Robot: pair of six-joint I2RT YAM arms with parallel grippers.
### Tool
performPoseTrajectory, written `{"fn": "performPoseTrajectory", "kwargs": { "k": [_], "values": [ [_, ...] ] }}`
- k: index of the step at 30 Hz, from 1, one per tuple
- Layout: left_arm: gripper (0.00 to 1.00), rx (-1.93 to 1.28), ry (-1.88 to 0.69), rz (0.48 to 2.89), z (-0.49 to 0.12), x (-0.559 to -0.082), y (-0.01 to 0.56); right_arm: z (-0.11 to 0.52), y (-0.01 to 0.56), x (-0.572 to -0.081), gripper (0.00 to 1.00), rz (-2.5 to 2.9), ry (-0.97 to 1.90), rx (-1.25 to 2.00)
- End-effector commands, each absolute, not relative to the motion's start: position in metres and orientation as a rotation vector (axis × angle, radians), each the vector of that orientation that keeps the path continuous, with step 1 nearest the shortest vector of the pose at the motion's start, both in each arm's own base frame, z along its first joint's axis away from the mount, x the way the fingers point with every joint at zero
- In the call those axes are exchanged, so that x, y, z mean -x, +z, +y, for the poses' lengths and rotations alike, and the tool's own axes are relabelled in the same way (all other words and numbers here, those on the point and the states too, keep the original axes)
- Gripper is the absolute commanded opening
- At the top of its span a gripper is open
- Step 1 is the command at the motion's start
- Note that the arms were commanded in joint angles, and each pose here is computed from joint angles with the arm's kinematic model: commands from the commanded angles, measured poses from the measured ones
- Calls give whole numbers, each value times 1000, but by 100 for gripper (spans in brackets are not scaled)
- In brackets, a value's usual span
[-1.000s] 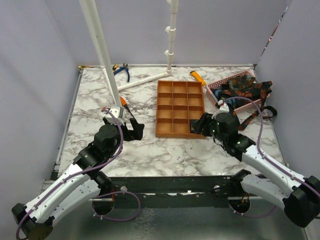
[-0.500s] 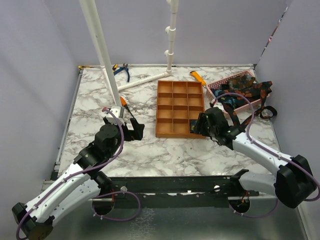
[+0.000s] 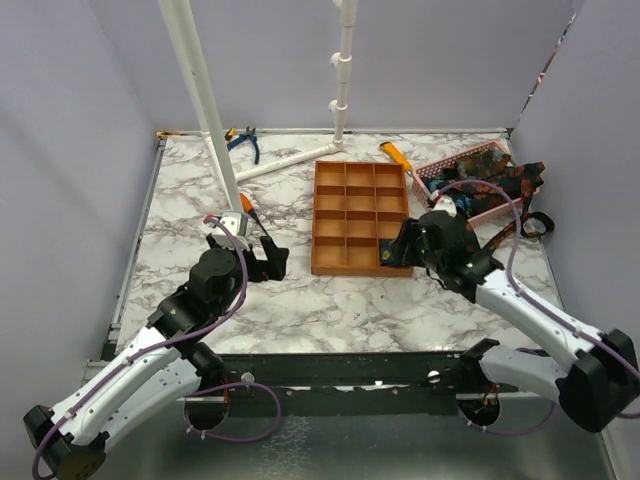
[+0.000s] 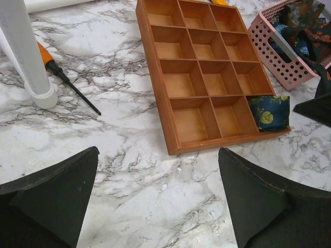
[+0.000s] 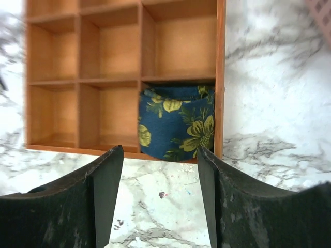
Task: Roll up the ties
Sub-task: Reset both arms
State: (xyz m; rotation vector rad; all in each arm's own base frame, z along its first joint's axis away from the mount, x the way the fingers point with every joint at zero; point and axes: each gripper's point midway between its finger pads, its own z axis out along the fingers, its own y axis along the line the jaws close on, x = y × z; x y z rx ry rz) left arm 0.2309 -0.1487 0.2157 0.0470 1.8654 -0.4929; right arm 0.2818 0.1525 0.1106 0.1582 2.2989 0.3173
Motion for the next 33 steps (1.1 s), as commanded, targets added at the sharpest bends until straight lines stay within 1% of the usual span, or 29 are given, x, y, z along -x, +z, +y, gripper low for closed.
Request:
{"fn": "performPoseTrajectory", "kwargs": {
  "k": [1,3,4,6,7,11,15,20,24,26,28,31,33],
  "values": [
    [99,-23,-462,1872,-142,-232,212,129,175,-279,65,2125,276,-132],
    [99,-7,-449,1876,-141,-234,211,128,207,-273,68,2067,314,-91],
    [99,6,-440,1878,-140,-235,211,128,220,-269,73,2039,341,-86],
    [99,47,-423,1877,-136,-239,215,127,241,-264,94,1989,393,-121],
    [99,72,-408,1874,-133,-241,216,125,248,-262,99,1973,418,-174],
    [99,199,-318,1865,-118,-252,223,137,270,-251,99,1899,557,-135],
    [99,362,-271,1881,-110,-259,226,129,274,-251,100,1830,558,-186],
    [99,588,-273,1915,-104,-257,220,115,273,-255,100,1770,520,-258],
    [99,635,-345,1883,-102,-249,225,117,270,-256,100,1777,527,-273],
    [99,586,-358,1882,-104,-248,232,118,268,-257,100,1796,519,-270],
    [99,445,-360,1942,-118,-249,235,117,267,-258,100,1804,505,-269],
    [99,129,-254,2013,-132,-256,239,108,272,-263,100,1769,446,-266],
    [99,143,-141,2000,-119,-264,238,93,277,-267,100,1706,373,-302]
  ]
}}
